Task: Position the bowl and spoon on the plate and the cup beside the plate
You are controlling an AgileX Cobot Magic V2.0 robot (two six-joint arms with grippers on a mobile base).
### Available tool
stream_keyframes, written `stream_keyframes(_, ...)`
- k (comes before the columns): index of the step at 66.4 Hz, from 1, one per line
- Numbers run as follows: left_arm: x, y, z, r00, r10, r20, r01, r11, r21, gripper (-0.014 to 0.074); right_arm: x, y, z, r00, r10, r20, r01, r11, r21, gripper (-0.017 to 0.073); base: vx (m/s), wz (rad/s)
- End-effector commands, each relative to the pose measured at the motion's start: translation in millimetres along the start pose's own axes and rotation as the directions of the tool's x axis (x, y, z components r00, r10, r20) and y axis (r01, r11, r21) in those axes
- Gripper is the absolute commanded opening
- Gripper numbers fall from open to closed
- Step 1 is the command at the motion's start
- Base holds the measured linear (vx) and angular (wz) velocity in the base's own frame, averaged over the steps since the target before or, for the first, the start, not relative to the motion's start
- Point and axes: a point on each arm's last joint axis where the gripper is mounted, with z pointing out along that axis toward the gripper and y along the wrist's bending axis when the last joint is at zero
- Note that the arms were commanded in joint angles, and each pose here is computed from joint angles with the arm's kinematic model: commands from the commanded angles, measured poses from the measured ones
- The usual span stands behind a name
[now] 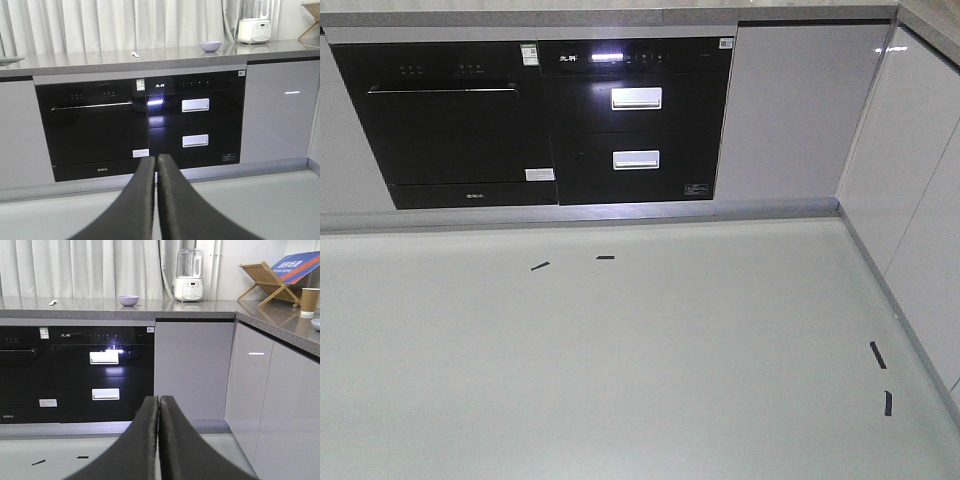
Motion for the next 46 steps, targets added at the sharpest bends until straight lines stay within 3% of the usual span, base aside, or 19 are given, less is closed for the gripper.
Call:
stream_keyframes(1, 4.7, -0.2, 1.6, 0.999, -0.018, 0.028, 0.018, 1.000, 0.007, -0.0006, -2.0, 1.7, -0.6, 0.998, -0.010, 0.064, 0.011, 1.000, -0.012, -0.0002, 0.02, 0.00)
stream_keyframes(46, 4.7, -0.2, 1.6, 0.999, -0.018, 0.028, 0.018, 1.000, 0.007, -0.0006, -2.0, 1.7, -0.6, 0.998, -0.010, 0.064, 0.011, 1.000, -0.012, -0.0002, 0.05, 0.00)
